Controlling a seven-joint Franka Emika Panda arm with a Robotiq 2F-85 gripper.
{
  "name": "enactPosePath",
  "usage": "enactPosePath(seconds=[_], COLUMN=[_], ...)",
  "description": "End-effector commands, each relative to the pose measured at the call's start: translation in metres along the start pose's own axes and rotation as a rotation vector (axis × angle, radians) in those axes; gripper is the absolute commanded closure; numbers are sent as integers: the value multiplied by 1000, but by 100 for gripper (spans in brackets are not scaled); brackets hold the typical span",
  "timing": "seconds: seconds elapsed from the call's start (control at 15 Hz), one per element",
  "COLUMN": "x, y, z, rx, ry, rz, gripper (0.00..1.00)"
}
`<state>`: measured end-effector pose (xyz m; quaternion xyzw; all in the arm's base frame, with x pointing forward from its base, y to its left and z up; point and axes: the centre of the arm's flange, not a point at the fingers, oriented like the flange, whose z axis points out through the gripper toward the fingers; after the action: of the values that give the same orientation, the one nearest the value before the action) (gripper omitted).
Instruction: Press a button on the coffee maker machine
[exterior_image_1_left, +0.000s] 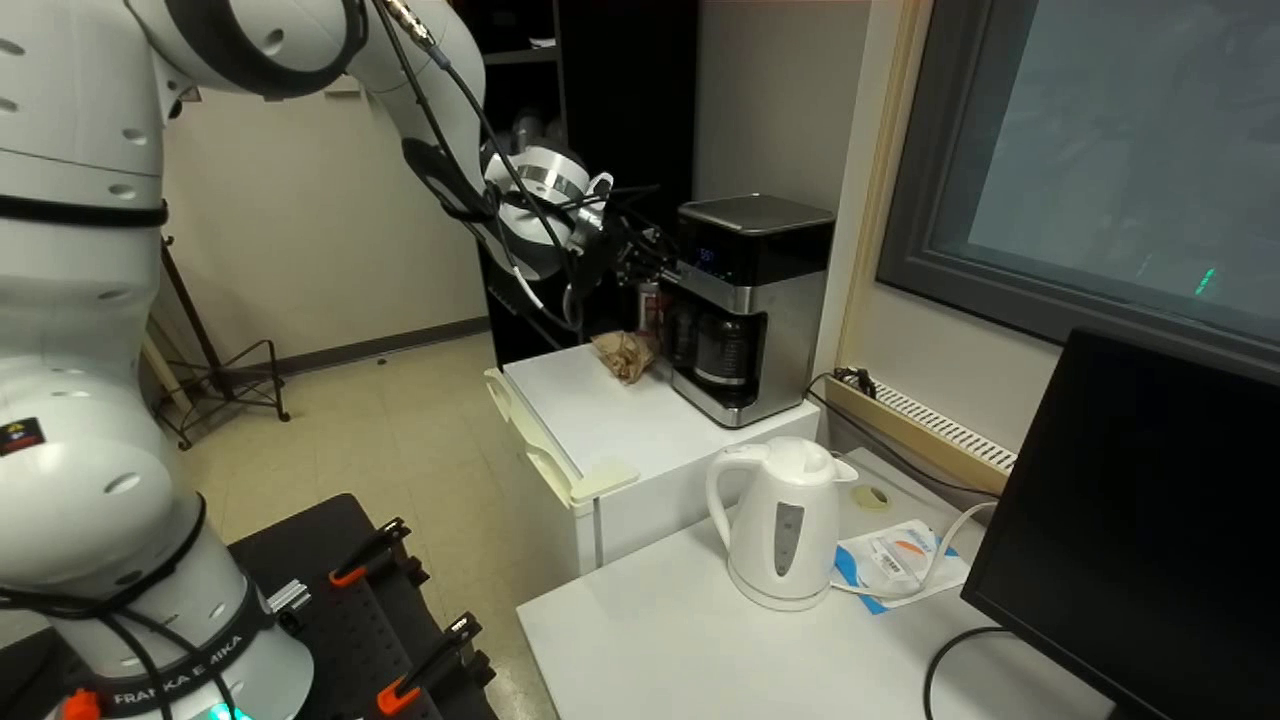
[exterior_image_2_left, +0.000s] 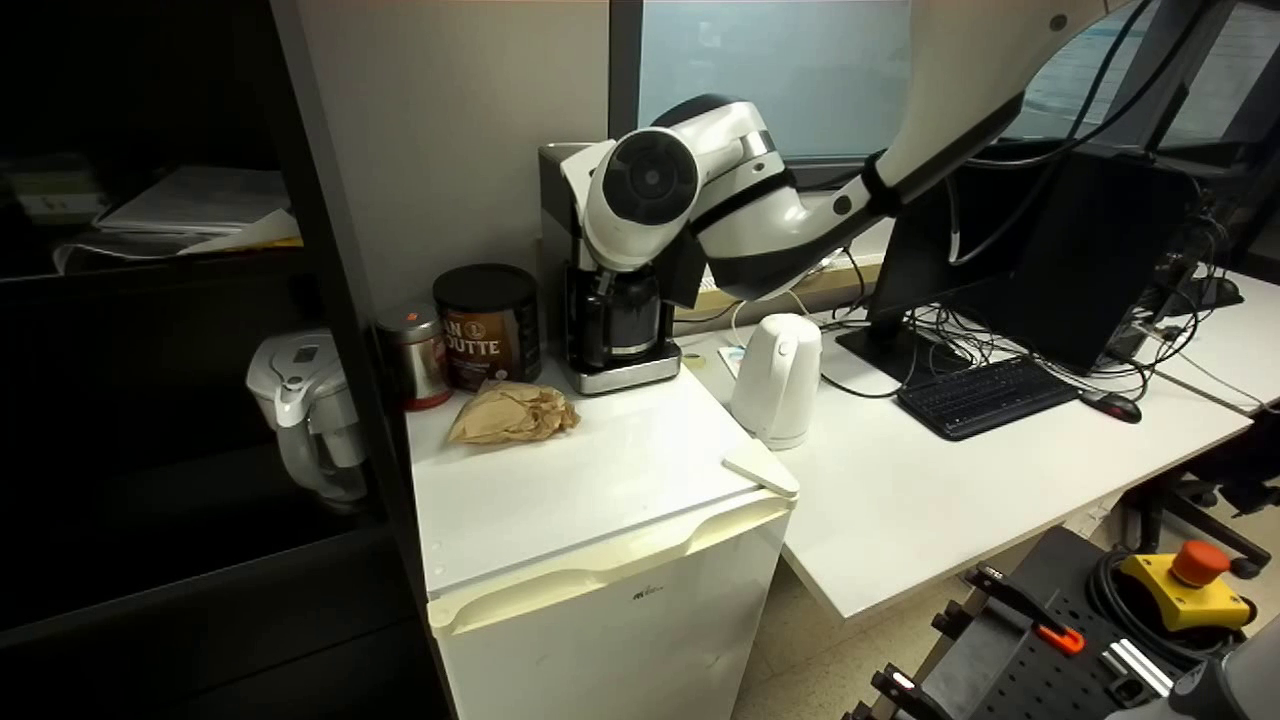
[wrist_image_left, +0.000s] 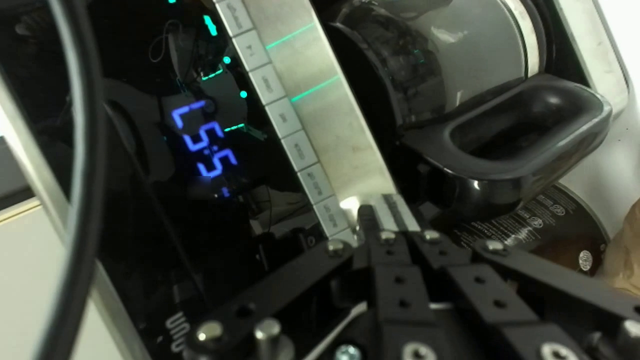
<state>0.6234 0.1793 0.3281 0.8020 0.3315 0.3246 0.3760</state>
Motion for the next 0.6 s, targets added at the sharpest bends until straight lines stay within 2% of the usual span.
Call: enactPosePath(seconds=[0.0, 0.53], x=[12, 8], y=[-1, -1], z=[6, -1], rx=[-15, -15], ry=[-6, 7], rz=[5, 4], gripper=[100, 100])
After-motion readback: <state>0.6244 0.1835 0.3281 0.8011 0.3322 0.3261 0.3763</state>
